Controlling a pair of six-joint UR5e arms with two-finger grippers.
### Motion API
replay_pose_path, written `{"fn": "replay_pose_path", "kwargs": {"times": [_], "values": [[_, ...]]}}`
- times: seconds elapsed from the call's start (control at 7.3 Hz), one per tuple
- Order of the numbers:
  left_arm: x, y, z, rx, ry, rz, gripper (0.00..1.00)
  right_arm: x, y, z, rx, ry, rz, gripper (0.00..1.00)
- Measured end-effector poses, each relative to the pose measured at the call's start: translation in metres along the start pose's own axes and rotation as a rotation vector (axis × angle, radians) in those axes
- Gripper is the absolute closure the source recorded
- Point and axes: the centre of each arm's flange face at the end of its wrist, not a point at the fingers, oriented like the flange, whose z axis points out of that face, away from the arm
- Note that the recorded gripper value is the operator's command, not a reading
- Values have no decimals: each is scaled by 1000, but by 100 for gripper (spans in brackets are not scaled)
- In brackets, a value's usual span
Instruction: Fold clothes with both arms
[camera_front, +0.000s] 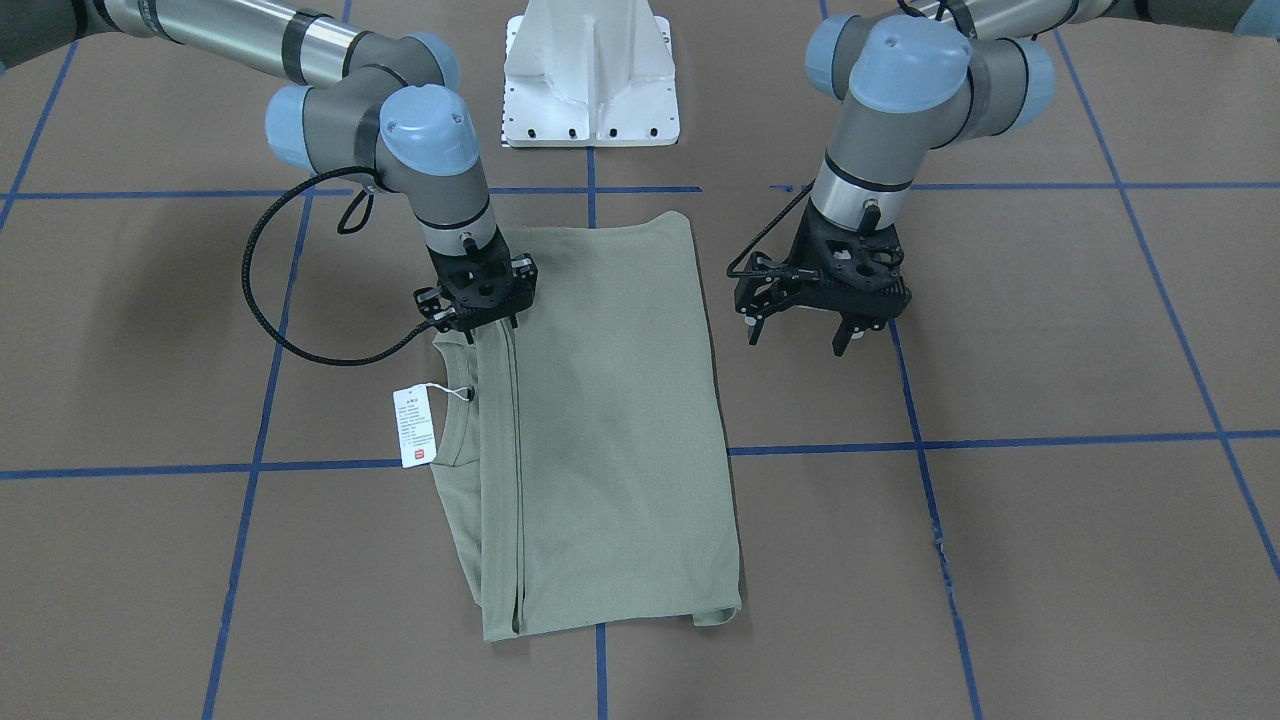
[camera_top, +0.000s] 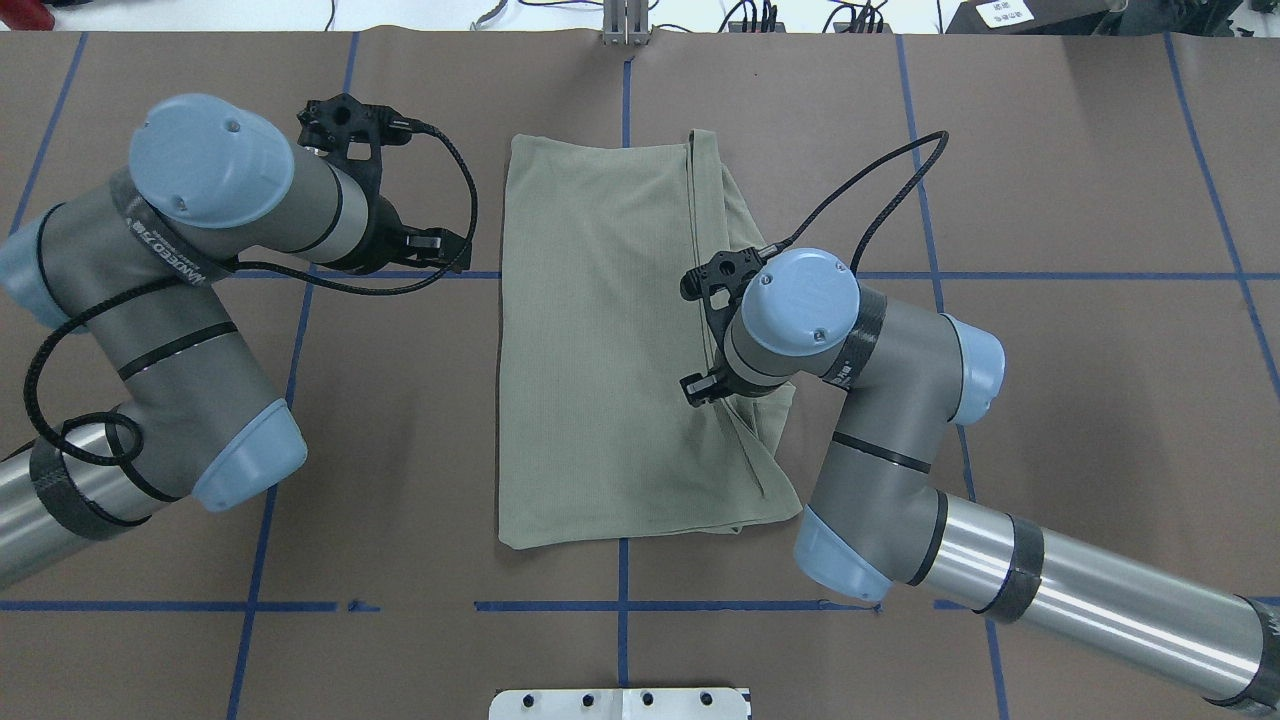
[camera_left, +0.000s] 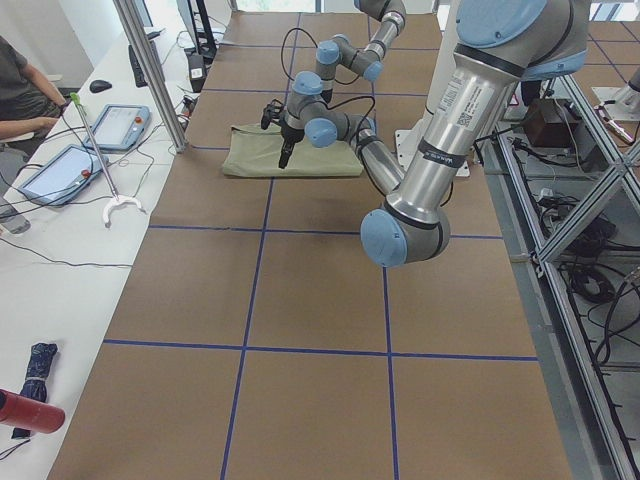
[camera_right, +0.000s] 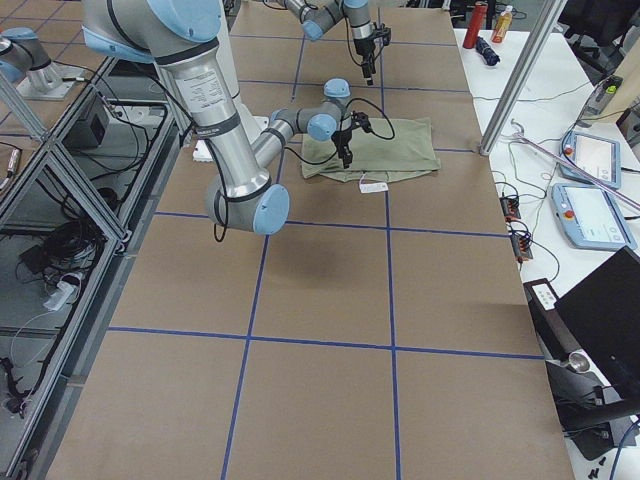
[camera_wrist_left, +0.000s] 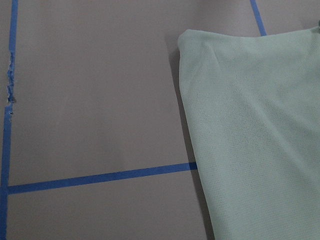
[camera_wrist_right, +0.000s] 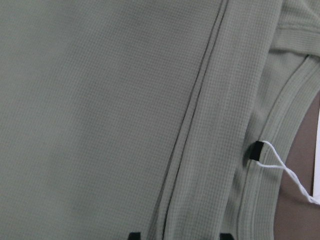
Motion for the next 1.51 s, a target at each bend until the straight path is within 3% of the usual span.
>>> {"fn": "replay_pose_path", "kwargs": {"times": [0.55,0.82,0.96,1.37,1.51], "values": [[-1,-1,0,1,-1,7,1,-1,0,5,-6,2,0,64],[-1,-1,0,1,-1,7,2,-3,1,9,-12,3,-1,68],[-1,-1,0,1,-1,7,2,-3,1,9,-13,2,0,76],[-1,-1,0,1,-1,7,2,-5,3,10,-17,0,-1,81],[-1,-2,-1,2,-1,6,2,-5,3,10,-19,-1,-1,92]]}}
